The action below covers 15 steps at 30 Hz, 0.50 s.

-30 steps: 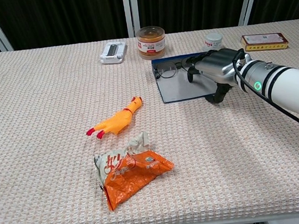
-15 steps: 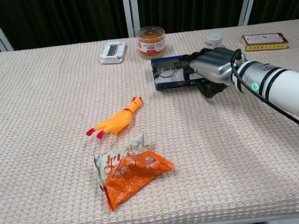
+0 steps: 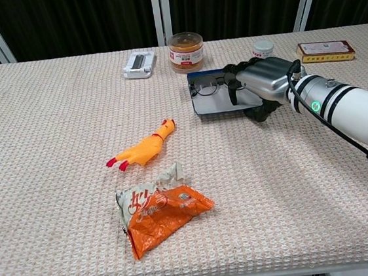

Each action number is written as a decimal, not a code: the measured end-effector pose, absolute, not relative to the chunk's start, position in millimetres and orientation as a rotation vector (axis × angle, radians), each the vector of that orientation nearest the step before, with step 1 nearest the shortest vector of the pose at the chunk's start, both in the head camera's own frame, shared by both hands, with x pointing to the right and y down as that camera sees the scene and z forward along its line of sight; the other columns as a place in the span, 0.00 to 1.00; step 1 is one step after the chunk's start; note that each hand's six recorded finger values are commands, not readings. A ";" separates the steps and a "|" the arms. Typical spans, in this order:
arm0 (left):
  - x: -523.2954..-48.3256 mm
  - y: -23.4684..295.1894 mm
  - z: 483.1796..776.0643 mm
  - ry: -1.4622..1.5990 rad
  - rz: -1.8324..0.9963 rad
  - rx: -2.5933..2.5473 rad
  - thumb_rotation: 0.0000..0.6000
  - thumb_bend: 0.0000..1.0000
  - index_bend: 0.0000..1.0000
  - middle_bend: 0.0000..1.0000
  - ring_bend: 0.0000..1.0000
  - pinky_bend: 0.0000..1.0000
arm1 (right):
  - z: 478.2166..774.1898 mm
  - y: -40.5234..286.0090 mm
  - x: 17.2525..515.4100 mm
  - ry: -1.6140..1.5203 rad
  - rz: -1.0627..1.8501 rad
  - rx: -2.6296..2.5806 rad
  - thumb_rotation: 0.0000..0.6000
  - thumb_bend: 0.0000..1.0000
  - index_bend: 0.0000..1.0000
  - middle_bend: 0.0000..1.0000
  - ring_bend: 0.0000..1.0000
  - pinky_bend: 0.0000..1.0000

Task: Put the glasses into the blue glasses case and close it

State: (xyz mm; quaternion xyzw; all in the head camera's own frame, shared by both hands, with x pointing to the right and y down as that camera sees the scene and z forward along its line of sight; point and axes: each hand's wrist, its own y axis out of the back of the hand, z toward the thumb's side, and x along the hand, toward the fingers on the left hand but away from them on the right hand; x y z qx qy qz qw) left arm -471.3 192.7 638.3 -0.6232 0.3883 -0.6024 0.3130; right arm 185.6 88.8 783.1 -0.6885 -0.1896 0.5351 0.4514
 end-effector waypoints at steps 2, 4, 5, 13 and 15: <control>-471.3 192.5 638.9 1.023 -1.592 -1.644 1.00 0.14 0.10 0.04 0.00 0.14 | 782.4 87.5 185.0 -0.483 1.313 -1.699 1.00 0.50 0.47 0.00 0.00 0.00; -471.6 192.7 639.4 1.024 -1.596 -1.644 0.99 0.13 0.10 0.04 0.00 0.14 | 782.3 85.7 184.9 -0.500 1.305 -1.693 1.00 0.50 0.51 0.00 0.00 0.00; -471.8 192.8 639.8 1.024 -1.599 -1.644 0.99 0.14 0.10 0.04 0.00 0.14 | 782.4 85.1 184.8 -0.507 1.303 -1.691 1.00 0.50 0.53 0.00 0.00 0.00; -470.9 192.1 640.7 1.023 -1.601 -1.643 0.99 0.14 0.10 0.04 0.00 0.14 | 784.4 82.0 185.9 -0.536 1.298 -1.685 1.00 0.52 0.73 0.00 0.00 0.00; -469.8 191.2 641.1 1.021 -1.598 -1.646 0.99 0.13 0.10 0.04 0.00 0.14 | 783.7 81.9 186.9 -0.545 1.297 -1.680 1.00 0.53 0.79 0.00 0.00 0.00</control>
